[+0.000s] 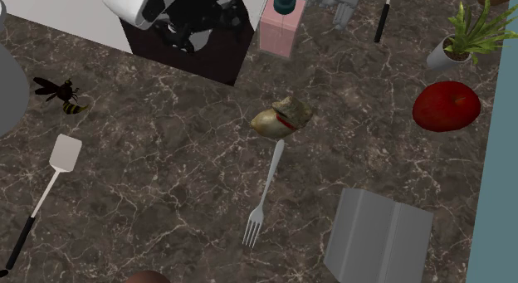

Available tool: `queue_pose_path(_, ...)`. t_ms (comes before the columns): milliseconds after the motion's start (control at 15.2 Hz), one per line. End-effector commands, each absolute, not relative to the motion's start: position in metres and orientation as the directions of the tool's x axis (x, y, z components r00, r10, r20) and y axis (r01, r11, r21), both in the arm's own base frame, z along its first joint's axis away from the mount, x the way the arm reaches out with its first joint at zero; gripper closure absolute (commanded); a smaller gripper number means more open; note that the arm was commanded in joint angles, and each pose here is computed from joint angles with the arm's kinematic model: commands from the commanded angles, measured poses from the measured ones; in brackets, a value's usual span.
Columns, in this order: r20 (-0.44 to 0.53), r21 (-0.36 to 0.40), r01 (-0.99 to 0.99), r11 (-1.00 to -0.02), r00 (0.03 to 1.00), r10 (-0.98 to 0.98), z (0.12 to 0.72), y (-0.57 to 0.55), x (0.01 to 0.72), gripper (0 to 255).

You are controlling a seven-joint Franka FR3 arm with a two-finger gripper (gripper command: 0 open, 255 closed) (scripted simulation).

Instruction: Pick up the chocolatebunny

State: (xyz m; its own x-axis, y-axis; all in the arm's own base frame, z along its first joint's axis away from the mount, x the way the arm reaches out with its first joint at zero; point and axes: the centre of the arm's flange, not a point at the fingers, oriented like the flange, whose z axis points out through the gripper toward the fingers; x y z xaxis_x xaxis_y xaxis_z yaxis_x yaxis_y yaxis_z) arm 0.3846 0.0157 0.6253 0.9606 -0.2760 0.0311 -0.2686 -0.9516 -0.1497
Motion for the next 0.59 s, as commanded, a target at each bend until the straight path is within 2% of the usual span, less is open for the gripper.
queue_pose_path(0,0.042,-0.178,-0.285,-0.942,0.954,-0.297,0.628,0.024,0.406,0)
queue_pose_path(528,0.077,-0.284,-0.34,-0.897,0.924,-0.375,0.645,0.053,0.488,0)
